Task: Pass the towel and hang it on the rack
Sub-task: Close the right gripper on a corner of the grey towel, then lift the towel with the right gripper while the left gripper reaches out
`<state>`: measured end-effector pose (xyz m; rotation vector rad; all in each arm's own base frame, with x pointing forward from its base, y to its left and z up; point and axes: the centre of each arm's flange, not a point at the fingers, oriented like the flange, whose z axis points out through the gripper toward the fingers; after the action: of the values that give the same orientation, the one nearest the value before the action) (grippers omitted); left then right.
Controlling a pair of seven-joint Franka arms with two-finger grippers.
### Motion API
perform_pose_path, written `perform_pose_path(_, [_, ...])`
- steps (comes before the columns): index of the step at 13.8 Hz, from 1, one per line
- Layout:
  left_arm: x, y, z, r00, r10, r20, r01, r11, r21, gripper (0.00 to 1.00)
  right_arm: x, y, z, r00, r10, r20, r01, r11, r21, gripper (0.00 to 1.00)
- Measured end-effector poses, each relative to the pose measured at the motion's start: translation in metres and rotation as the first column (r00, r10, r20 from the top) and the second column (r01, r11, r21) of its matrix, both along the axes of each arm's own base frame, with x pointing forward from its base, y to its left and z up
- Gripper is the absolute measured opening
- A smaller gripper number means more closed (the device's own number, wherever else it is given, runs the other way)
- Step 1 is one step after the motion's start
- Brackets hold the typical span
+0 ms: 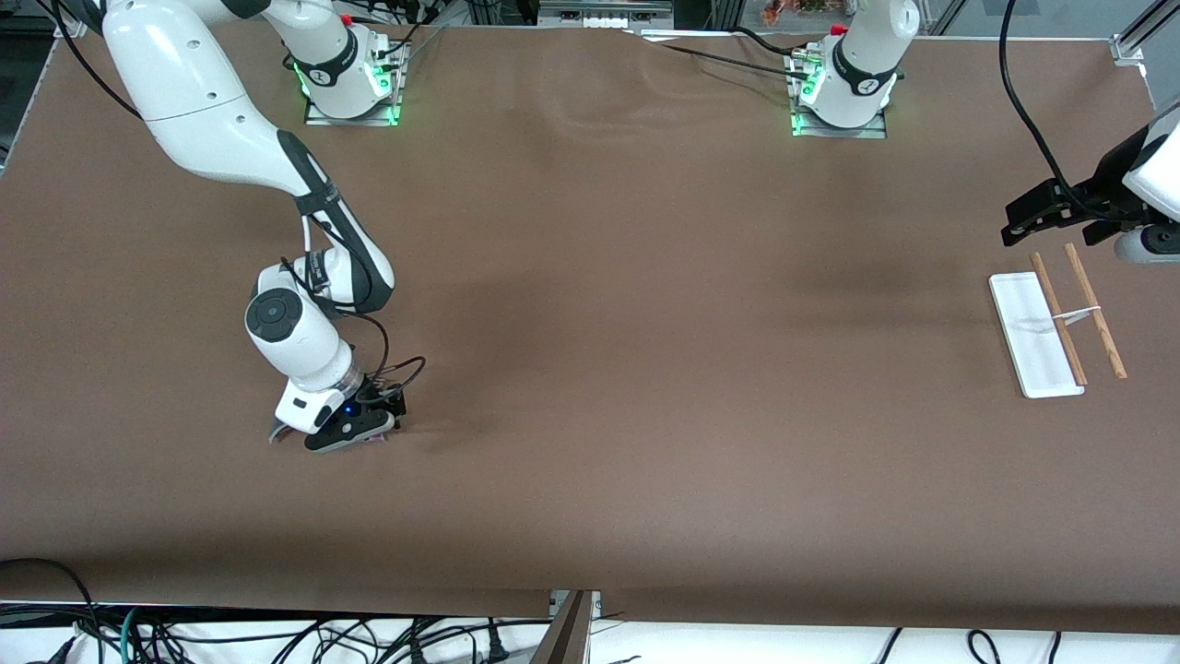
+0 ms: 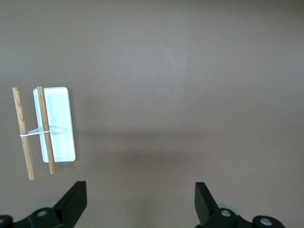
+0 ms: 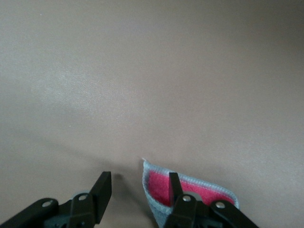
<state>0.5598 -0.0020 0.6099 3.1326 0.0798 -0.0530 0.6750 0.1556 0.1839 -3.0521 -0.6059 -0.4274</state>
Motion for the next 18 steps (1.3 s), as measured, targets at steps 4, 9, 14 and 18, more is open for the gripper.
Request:
perform_pose_path(4, [0.0, 0.0, 0.0, 1.0, 0.0, 0.0, 0.0, 1.0, 0.0, 1.0, 0.0, -0.003, -0.005, 1.0, 0.025, -0.005, -0.025, 1.0, -0.012, 0.53])
perform_pose_path(9, [0.0, 0.0, 0.0, 1.0, 0.0, 0.0, 0.0, 1.0, 0.0, 1.0, 0.0, -0.005, -0.007, 0.999, 0.043, -0.005, -0.043, 0.999, -0.018, 0.02])
perform_pose_path(14, [0.0, 0.0, 0.0, 1.0, 0.0, 0.0, 0.0, 1.0, 0.0, 1.0, 0.001, 0.002, 0.0, 0.998, 0.069, -0.01, -0.069, 0.997, -0.02, 0.02])
perform_pose_path(18, [0.0, 0.0, 0.0, 1.0, 0.0, 0.0, 0.0, 1.0, 0.0, 1.0, 0.001, 0.052, 0.069, 0.992, 0.118, -0.05, -0.118, 0.993, -0.002, 0.02])
